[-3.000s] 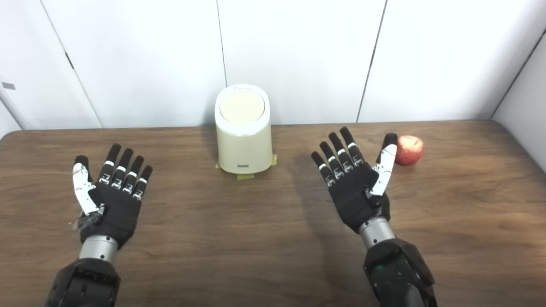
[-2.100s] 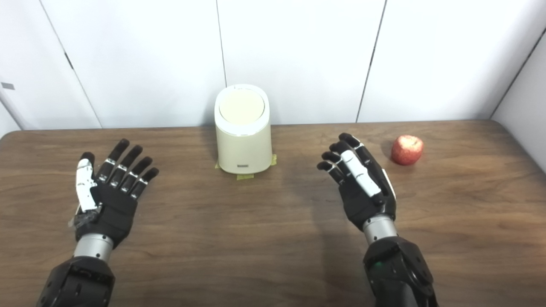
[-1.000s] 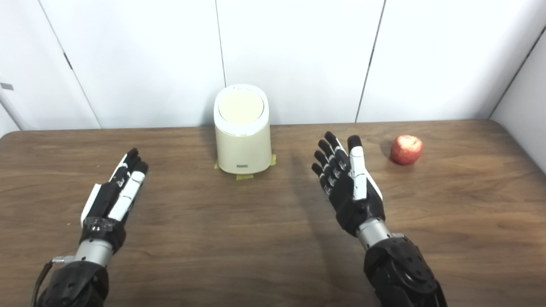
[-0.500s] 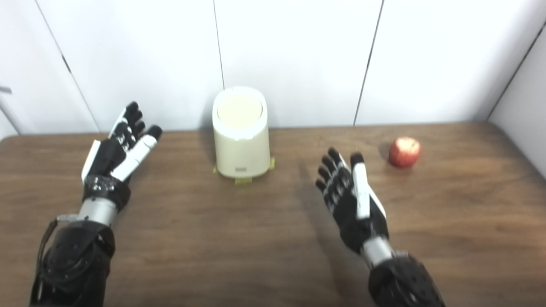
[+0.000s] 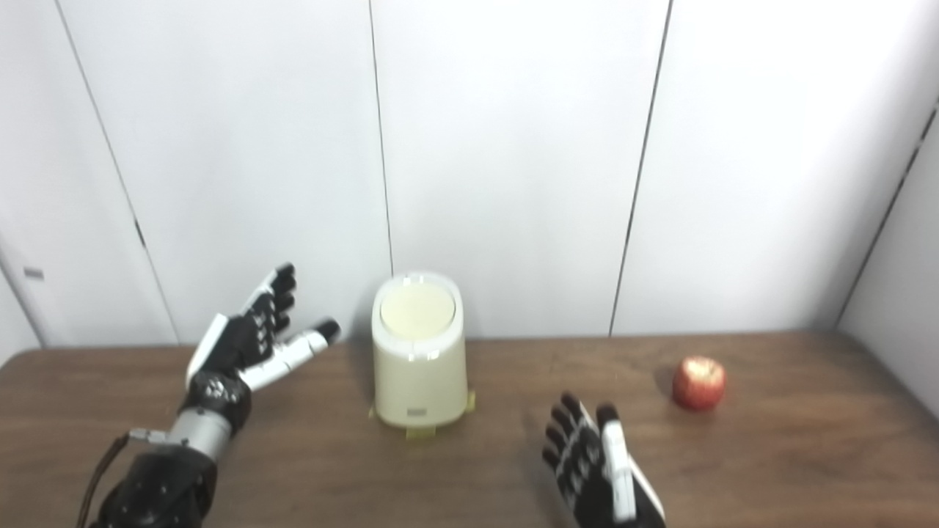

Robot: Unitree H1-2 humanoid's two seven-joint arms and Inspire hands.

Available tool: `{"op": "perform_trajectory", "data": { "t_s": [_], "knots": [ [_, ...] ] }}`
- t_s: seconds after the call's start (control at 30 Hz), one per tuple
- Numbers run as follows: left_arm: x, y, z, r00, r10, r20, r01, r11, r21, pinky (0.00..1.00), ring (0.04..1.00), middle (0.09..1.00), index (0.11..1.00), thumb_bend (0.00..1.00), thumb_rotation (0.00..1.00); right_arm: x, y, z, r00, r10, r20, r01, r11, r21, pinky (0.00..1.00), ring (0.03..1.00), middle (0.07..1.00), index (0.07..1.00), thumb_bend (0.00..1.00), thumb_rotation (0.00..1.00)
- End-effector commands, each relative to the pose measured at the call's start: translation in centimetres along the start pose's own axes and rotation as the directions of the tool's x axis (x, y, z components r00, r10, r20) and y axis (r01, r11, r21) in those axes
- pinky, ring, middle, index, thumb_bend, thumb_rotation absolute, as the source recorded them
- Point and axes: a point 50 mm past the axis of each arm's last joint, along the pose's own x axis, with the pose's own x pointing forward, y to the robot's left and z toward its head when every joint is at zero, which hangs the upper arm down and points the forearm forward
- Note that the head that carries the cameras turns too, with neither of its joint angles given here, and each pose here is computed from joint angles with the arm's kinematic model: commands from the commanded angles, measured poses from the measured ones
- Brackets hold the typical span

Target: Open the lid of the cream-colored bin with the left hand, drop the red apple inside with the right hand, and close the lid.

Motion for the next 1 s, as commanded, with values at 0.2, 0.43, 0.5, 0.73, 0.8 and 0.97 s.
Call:
{"op": "perform_trajectory", "data": {
  "t_s": [0.2,0.43,0.5,0.73,0.8,0.97],
  "knots": [
    [3.7,-0.7,2.3,0.998,-0.039,0.042,0.034,0.995,0.095,0.88,0.939,0.966,0.988,0.94,0.33,1.2,0.3,0.6,0.994,0.040,0.104,-0.041,0.999,0.004,1.00,1.000,1.000,1.000,0.51,1.00],
    [5.6,-1.7,1.9,0.999,-0.047,0.026,0.045,0.996,0.072,0.90,0.956,0.979,0.988,0.93,0.23,1.6,0.2,0.1,0.994,0.037,0.106,-0.037,0.999,-0.001,1.00,1.000,1.000,1.000,0.51,1.00],
    [6.2,-1.9,1.7,0.999,-0.038,0.033,0.036,0.997,0.068,0.90,0.961,0.980,0.985,0.92,0.20,1.7,0.1,0.0,0.993,0.039,0.107,-0.040,0.999,0.000,1.00,1.000,1.000,1.000,0.51,1.00],
    [8.9,-3.0,2.0,0.993,-0.041,0.114,0.027,0.992,0.123,0.90,0.953,0.960,0.969,0.94,0.12,1.9,0.1,-0.2,0.993,0.038,0.111,-0.039,0.999,0.007,1.00,1.000,1.000,1.000,0.49,1.00],
    [9.6,-3.4,2.2,0.990,-0.046,0.130,0.023,0.985,0.169,0.88,0.942,0.952,0.960,0.95,0.13,1.9,0.1,-0.3,0.993,0.038,0.112,-0.039,0.999,0.005,1.00,1.000,1.000,1.000,0.49,1.00],
    [11.0,-4.1,2.8,0.989,-0.060,0.133,0.026,0.970,0.241,0.84,0.925,0.945,0.952,0.96,0.16,1.9,0.1,-0.4,0.993,0.044,0.110,-0.046,0.999,0.011,1.00,1.000,1.000,1.000,0.50,1.00]
  ]
}}
